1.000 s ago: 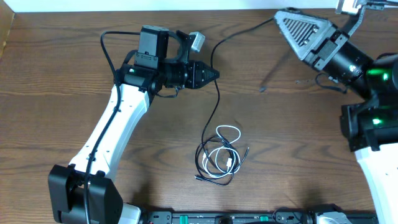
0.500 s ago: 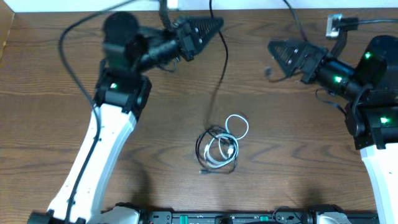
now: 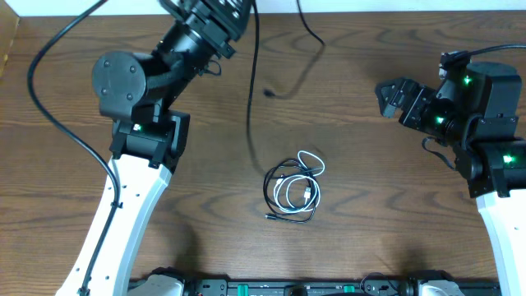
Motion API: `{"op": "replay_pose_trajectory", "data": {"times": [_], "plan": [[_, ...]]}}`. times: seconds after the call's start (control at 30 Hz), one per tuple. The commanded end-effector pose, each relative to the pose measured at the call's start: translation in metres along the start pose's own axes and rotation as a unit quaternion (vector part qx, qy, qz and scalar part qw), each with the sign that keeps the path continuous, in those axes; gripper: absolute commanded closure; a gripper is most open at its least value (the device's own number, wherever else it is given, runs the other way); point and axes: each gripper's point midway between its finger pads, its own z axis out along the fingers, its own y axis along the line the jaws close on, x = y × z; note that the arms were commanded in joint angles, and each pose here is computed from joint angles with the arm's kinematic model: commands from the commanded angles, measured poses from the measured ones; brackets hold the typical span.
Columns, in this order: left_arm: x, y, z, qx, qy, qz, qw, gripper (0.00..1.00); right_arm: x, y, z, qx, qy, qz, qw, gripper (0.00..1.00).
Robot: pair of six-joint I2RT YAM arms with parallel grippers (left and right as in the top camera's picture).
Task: Untangle cables
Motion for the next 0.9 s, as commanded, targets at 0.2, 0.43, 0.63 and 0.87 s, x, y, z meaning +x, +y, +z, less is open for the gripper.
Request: {"op": "replay_pose_trajectory", "data": {"times": [0.2,0.43,0.63,0.87], "plan": [[-0.040,0.036,-0.008,-0.115,-0.103,0.071,0.986,0.93,0.010,-0.014,0.001,0.035,0.020,0.000,0.999,0.01],[0.001,0.099,-0.027,-0.247,-0.011,0.065,0.967,0.92,0.023,-0.024,0.009,0.053,0.053,0.009,0.997,0.01],[-0.005,0.108,-0.031,-0.270,-0.032,0.064,0.960,0.93,0.026,-0.029,0.018,0.060,0.067,0.013,0.996,0.01],[-0.051,0.105,-0.026,-0.245,-0.135,0.103,0.955,0.92,0.028,-0.033,0.031,0.066,0.078,0.016,0.995,0.01]]}}
